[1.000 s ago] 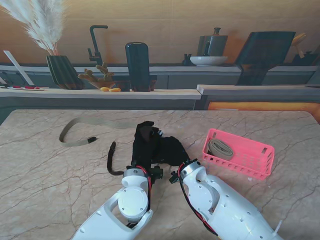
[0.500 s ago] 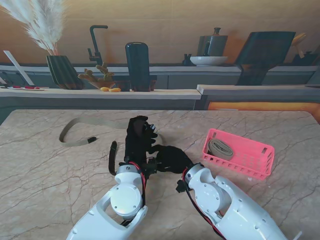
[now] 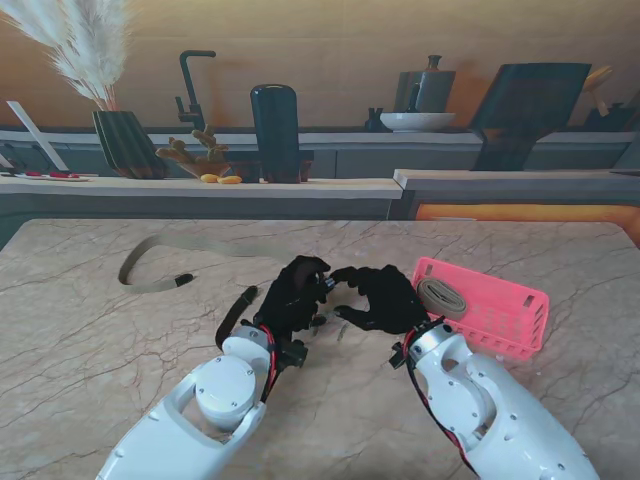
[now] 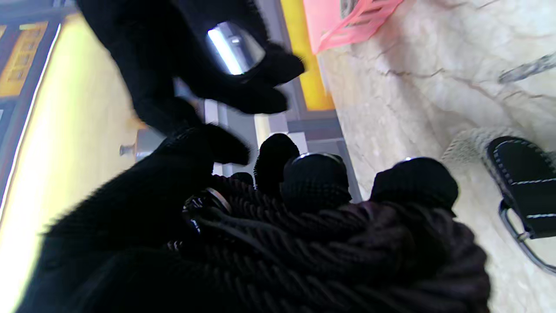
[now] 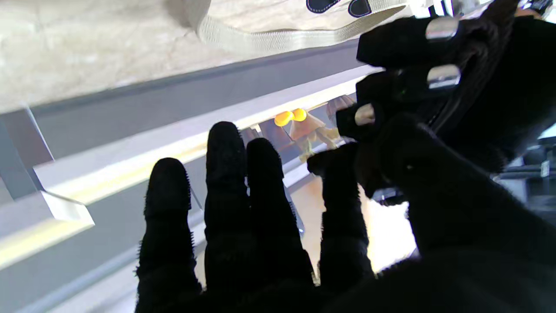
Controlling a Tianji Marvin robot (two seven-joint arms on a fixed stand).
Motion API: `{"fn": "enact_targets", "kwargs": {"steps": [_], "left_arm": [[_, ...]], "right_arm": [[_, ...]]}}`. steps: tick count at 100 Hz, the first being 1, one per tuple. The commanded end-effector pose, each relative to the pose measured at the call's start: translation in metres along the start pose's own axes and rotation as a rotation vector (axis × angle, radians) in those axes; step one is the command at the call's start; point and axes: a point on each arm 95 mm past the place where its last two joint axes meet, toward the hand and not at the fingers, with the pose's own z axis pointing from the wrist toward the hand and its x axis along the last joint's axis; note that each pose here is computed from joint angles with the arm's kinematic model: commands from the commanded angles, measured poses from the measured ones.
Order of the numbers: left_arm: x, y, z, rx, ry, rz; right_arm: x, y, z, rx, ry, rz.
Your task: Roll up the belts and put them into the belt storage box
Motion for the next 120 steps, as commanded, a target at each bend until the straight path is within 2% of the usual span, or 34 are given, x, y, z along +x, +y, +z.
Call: {"fn": "enact_targets", "kwargs": {"steps": [1, 21, 32, 44, 80, 120], "left_arm": [[-0.004, -0.004, 0.001, -0.052, -0.023, 0.012], [-0.011, -0.003, 0.0, -0.205, -0.065, -0.078], [-0.015, -0.002, 0.0, -0.258, -0.073, -0.095], [-0.016, 0.0, 0.001, -0.298, -0.077, -0.098], [-0.02, 0.007, 0.003, -0.366, -0.097, -0.098], [-0.017, 0.012, 0.005, -0.358, -0.088, -0.132]], "right_arm": [[-0.01, 0.01, -0.003, -0.015, 0.029, -0.048], [-0.022, 0.018, -0.002, -0.045, 0.12, -0.167], [-0.024, 0.018, 0.001, -0.055, 0.154, -0.211], [-0.023, 0.016, 0.005, -0.039, 0.191, -0.213], [-0.016, 0.007, 0.02, 0.0, 0.284, -0.195], [-0.014, -0.007, 0.03, 0.043, 0.348, -0.135]]}}
